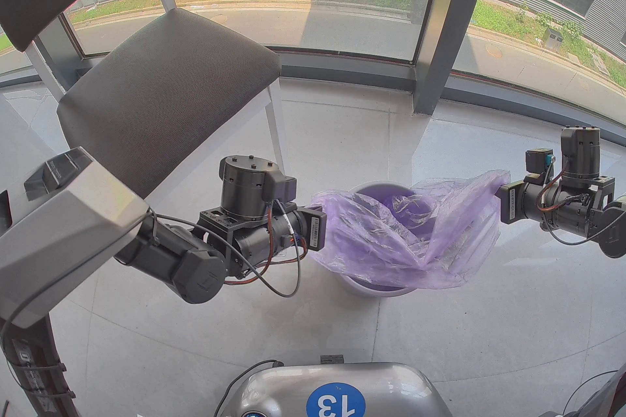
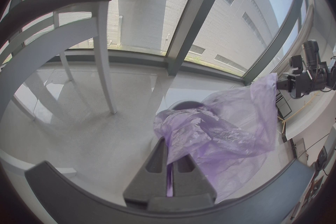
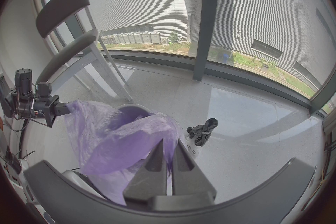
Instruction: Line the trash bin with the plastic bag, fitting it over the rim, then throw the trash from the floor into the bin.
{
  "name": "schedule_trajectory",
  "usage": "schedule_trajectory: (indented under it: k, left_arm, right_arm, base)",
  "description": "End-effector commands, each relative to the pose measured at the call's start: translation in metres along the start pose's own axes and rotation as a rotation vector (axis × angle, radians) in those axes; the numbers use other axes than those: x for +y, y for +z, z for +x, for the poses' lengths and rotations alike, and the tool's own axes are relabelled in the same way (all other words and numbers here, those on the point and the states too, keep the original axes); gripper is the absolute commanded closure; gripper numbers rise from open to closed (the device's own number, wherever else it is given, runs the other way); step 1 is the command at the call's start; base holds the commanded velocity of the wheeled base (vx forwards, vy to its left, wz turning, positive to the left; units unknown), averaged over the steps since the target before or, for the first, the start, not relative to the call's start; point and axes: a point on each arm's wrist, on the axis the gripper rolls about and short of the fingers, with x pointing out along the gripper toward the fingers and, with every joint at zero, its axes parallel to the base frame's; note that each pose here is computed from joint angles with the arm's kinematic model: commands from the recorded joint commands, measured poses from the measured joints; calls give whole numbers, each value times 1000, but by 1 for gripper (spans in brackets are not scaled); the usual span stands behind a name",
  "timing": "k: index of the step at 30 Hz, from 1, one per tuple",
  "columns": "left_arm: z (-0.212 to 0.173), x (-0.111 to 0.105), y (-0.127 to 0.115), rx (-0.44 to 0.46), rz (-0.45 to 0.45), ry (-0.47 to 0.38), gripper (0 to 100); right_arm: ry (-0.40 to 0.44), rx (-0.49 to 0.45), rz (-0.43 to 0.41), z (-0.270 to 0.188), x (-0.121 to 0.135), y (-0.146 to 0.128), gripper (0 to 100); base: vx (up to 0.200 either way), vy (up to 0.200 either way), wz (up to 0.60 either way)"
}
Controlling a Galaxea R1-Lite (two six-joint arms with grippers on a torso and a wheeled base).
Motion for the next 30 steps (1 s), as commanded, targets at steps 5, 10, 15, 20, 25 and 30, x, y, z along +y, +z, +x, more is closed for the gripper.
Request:
schedule_trajectory:
  k: [5, 10, 15, 20, 25, 30]
  left_arm:
    - [-21, 12, -1, 52, -12, 28, 100]
    - [-28, 12, -11, 102, -11, 21, 100]
    - [-31, 8, -16, 119, -7, 9, 100]
    - [-33, -1, -18, 124, 5, -14, 100]
    - [-37, -8, -24, 141, 15, -30, 100]
    - [-37, -10, -35, 173, 22, -35, 100]
  right_arm:
    - [-64, 64, 10, -1, -16, -6, 100]
    - [-94, 170, 10, -4, -16, -21, 100]
    - [-73, 206, -1, -14, -9, -35, 100]
    - [-63, 236, -12, -21, -4, -46, 100]
    - [-55, 253, -30, -34, 4, -56, 100]
    - [-42, 260, -33, -42, 8, -62, 100]
  base:
    - [0, 0, 0]
    - [0, 0, 0]
    - [0, 0, 0]
    - [0, 0, 0]
    - [0, 0, 0]
    - [0, 0, 0]
